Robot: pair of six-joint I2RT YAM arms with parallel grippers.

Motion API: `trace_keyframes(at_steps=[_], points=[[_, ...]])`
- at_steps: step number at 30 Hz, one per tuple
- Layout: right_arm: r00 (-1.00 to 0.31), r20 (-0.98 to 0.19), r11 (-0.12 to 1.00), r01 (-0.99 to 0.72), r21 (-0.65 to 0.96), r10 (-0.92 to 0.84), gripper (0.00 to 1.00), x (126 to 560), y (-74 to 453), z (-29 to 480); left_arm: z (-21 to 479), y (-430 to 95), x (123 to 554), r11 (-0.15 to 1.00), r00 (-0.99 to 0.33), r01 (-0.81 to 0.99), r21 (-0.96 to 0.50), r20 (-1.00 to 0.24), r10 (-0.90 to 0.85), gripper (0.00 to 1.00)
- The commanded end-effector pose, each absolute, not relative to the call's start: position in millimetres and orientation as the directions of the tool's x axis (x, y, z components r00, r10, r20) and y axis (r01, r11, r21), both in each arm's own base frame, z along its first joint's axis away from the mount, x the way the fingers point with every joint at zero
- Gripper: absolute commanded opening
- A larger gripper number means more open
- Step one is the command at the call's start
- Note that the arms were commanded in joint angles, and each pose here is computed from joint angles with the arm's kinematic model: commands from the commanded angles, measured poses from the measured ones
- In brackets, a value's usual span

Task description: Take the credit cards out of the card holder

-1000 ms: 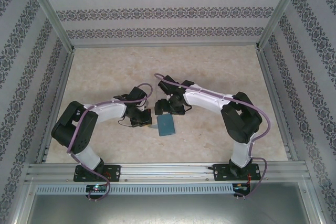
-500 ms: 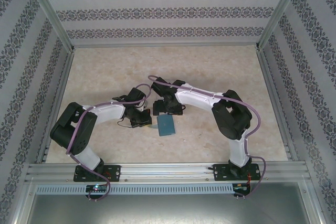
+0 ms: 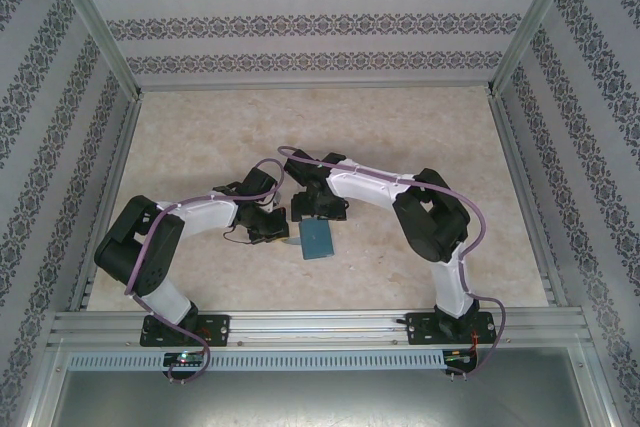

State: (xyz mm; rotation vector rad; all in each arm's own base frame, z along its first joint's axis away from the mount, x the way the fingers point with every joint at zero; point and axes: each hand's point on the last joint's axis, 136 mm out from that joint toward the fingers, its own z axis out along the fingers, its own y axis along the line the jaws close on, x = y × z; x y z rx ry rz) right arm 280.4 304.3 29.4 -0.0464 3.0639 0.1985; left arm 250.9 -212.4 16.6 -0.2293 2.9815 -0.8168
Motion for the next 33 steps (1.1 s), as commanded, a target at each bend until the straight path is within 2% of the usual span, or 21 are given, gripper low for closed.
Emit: trace_keyframes(at_steps=[1,11,19,33], points=[[-0.997,-0.068,0.995,-0.052,0.087,-0.046,0.86,275,305,25,16,-214,253,0.844,-0.988,-0.118,-0.524,-0.020,-0.151,0.01],[-0.997,-0.043,0.988,-0.063,0.142,-0.057,0.87,272,317,19,16,-213,253,0.847,-0.988,-0.124,-0.517,-0.018,-0.155,0.01],[-0.997,-0.030,0.992,-0.067,0.109,-0.064,0.87,270,312,13,16,-212,252,0.850,-0.988,-0.123,-0.512,-0.016,-0.153,0.01],[-0.993,-0.098,0.995,-0.069,0.077,-0.061,0.84,273,298,37,18,-208,252,0.863,-0.988,-0.124,-0.490,-0.022,-0.154,0.00]])
